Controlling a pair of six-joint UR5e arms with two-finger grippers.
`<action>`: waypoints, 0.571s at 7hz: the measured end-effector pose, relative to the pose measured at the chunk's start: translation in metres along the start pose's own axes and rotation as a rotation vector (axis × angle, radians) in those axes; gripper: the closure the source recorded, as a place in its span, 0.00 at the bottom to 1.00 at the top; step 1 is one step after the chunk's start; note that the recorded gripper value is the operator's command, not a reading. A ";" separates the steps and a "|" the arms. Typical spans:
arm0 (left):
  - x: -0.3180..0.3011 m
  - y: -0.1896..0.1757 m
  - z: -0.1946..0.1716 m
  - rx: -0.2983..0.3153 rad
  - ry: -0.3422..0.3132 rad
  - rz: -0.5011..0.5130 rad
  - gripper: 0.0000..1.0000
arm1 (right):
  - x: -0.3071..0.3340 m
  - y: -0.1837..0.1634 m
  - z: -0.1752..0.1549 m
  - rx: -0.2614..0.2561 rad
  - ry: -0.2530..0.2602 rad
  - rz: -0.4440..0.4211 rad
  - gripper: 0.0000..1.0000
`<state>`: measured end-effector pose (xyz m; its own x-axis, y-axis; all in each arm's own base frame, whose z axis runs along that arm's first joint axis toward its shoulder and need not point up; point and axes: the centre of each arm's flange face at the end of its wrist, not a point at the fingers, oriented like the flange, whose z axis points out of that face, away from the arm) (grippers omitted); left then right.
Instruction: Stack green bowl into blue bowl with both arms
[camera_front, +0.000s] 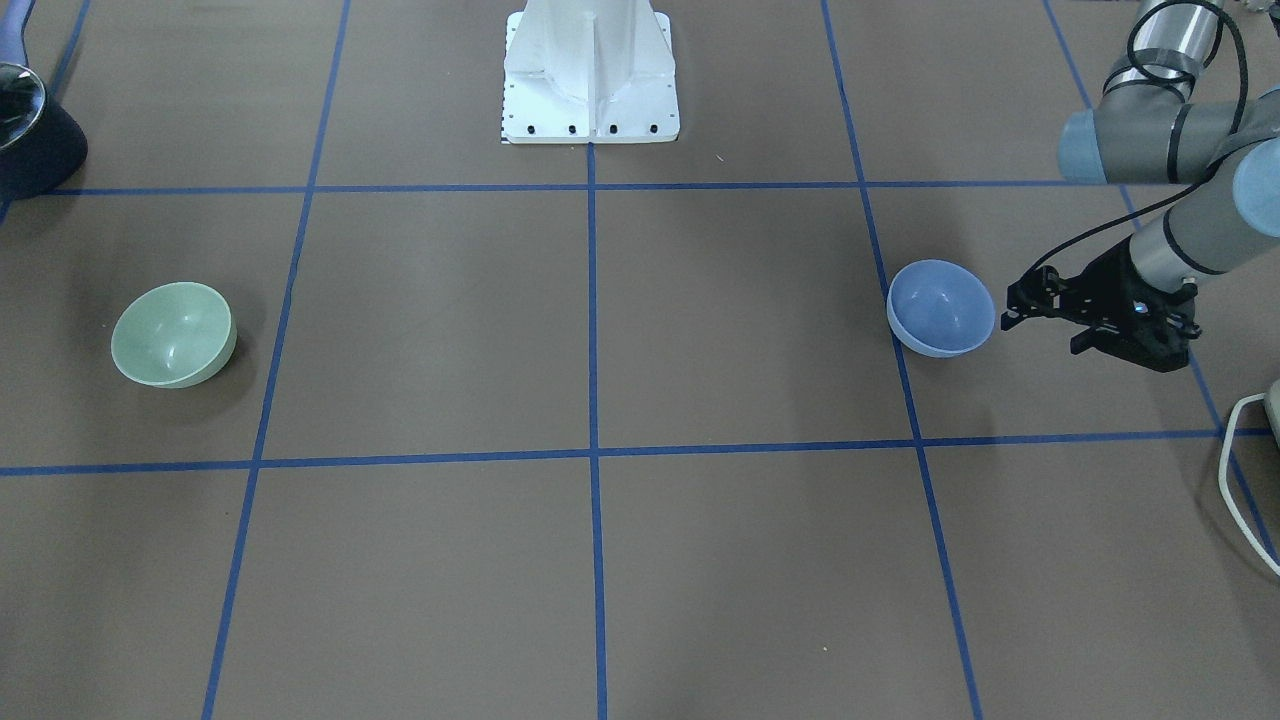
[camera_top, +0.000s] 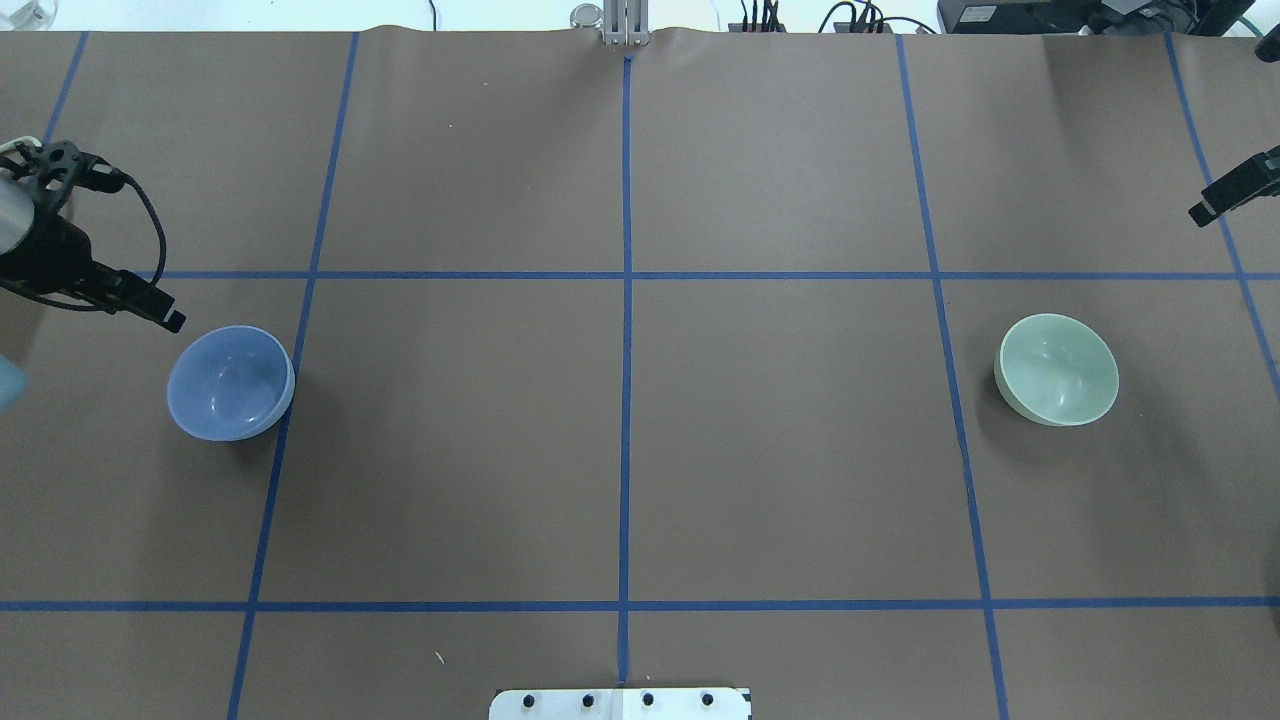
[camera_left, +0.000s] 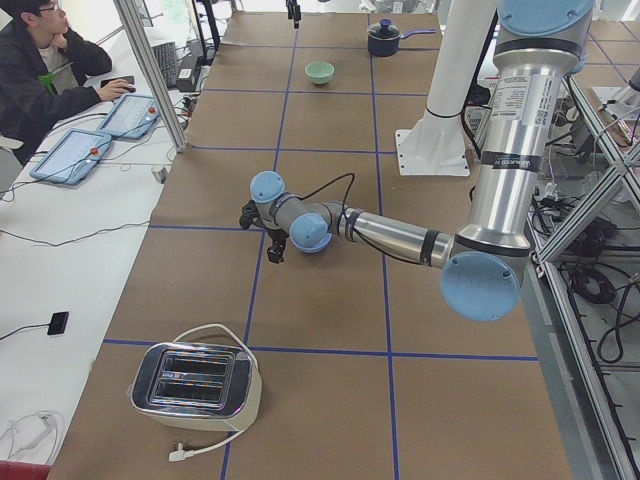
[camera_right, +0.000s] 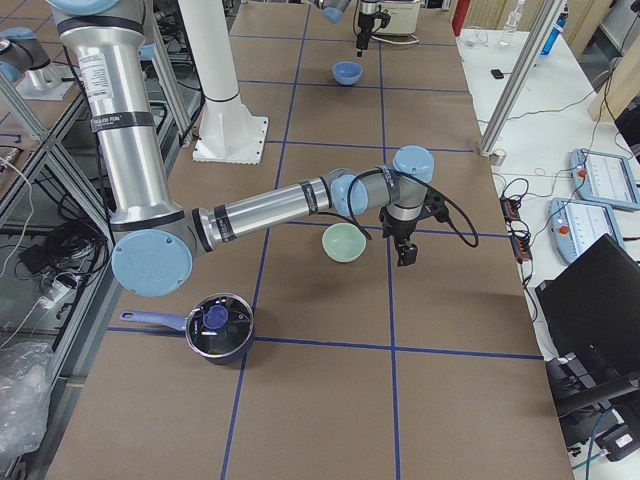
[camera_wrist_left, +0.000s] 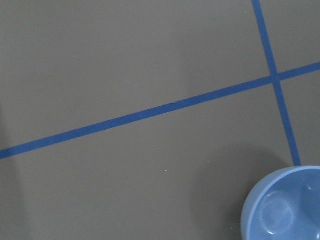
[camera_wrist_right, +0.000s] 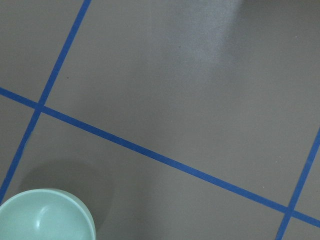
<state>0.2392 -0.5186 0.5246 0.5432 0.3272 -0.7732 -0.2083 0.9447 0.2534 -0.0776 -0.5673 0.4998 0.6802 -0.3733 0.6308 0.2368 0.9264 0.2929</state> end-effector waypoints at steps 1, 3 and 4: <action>0.006 0.001 0.015 0.015 0.000 0.024 0.59 | 0.000 0.000 0.000 0.000 0.000 0.002 0.00; 0.020 0.005 0.035 0.024 -0.017 0.024 1.00 | 0.000 0.000 0.000 0.000 0.000 0.004 0.00; 0.025 0.006 0.038 0.026 -0.017 0.022 1.00 | 0.000 0.000 0.000 0.000 0.000 0.004 0.00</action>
<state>0.2819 -0.5042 0.5289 0.5526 0.3482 -0.7572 -0.1998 0.9374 0.2853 -0.0779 -0.5673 0.4997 0.6811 -0.3696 0.6321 0.2341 0.9279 0.2903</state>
